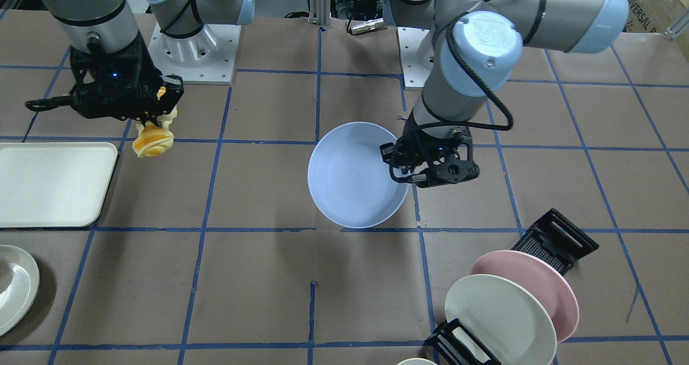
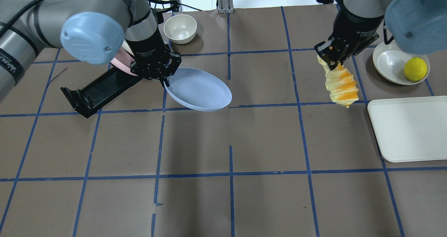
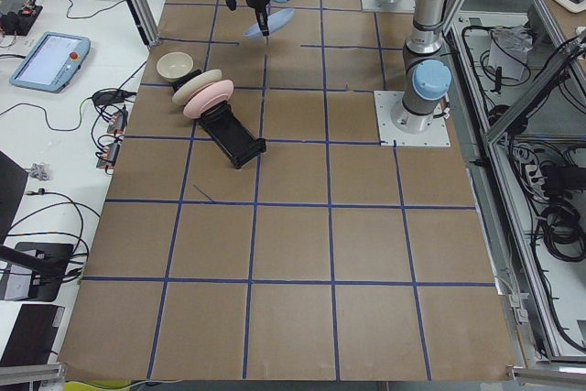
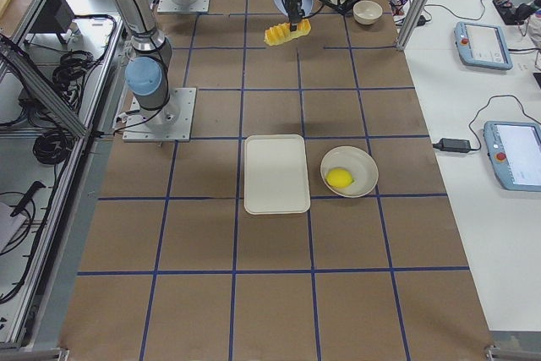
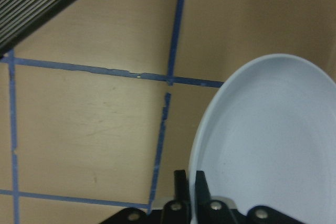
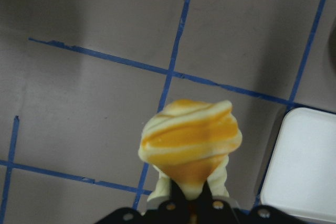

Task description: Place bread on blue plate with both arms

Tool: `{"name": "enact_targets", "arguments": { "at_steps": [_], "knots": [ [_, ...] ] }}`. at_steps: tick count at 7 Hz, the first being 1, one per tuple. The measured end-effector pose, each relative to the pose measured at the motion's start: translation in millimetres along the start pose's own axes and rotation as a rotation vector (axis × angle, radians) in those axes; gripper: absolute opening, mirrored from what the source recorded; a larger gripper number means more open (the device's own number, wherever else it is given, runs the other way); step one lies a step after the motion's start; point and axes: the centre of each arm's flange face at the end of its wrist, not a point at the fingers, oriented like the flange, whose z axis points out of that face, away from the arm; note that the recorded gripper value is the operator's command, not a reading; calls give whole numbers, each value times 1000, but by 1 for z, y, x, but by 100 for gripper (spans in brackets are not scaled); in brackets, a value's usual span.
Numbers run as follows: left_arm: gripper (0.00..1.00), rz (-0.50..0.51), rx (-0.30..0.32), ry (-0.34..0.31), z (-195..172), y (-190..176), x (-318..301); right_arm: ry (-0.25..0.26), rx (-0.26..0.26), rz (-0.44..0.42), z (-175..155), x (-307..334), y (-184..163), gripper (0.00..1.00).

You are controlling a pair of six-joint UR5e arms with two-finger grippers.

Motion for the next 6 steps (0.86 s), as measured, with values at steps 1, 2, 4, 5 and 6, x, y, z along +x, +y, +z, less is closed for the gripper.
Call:
{"name": "enact_targets", "arguments": {
  "at_steps": [1,2,4,5,6],
  "knots": [
    [6,-28,11,0,6,19,26,-11,-16,24,16,-19,3,5],
    [77,-50,22,1,12,34,48,-12,-8,35,29,-33,3,5],
    [99,-66,28,-1,22,51,72,-8,19,34,45,-46,0,5],
    [100,-66,48,10,20,51,76,-8,23,34,47,-49,-1,5],
    [100,-31,76,24,14,48,74,-10,23,44,48,-51,-1,5]
  ]
}}
